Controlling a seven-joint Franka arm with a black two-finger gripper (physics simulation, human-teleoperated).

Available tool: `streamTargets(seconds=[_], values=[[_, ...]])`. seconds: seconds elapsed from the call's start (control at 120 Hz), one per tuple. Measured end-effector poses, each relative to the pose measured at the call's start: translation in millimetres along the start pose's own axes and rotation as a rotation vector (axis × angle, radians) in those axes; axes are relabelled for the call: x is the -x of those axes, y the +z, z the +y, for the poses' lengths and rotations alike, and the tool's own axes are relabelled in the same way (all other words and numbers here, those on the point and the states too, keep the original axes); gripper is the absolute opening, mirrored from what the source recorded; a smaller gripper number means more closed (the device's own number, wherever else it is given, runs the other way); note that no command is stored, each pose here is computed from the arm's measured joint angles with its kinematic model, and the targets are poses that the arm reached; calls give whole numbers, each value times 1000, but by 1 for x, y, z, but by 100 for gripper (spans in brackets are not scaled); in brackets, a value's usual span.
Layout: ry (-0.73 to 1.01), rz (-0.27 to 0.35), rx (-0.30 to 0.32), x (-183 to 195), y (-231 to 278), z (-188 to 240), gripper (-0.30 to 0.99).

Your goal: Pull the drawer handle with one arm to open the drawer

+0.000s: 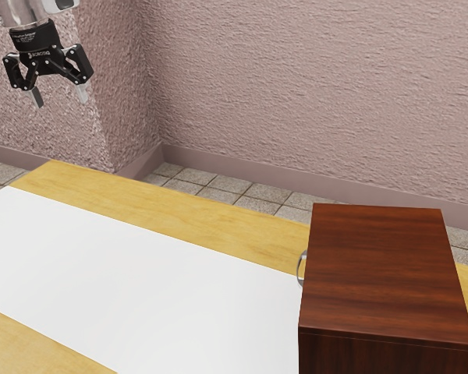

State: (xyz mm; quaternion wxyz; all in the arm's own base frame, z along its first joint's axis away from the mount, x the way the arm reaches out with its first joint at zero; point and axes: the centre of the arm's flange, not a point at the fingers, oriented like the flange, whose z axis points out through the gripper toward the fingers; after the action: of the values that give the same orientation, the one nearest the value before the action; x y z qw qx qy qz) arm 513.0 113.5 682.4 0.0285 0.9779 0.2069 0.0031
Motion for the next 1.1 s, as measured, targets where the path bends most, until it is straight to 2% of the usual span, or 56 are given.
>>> streamTargets(seconds=[0.117,0.15,0.25,0.317,0.408,0.483,0.542,0.683,0.95,1.1], values=[[0,1,0,0,0,0,69],[1,18,3,0,-9,1,69],[10,158,27,18,-88,3,69],[33,203,57,42,-119,13,69],[142,154,83,67,-110,74,69],[227,93,77,81,-74,128,69],[252,65,66,91,-45,151,69],[241,49,48,120,11,170,69],[174,46,57,126,69,166,69],[140,23,66,126,104,159,69]])
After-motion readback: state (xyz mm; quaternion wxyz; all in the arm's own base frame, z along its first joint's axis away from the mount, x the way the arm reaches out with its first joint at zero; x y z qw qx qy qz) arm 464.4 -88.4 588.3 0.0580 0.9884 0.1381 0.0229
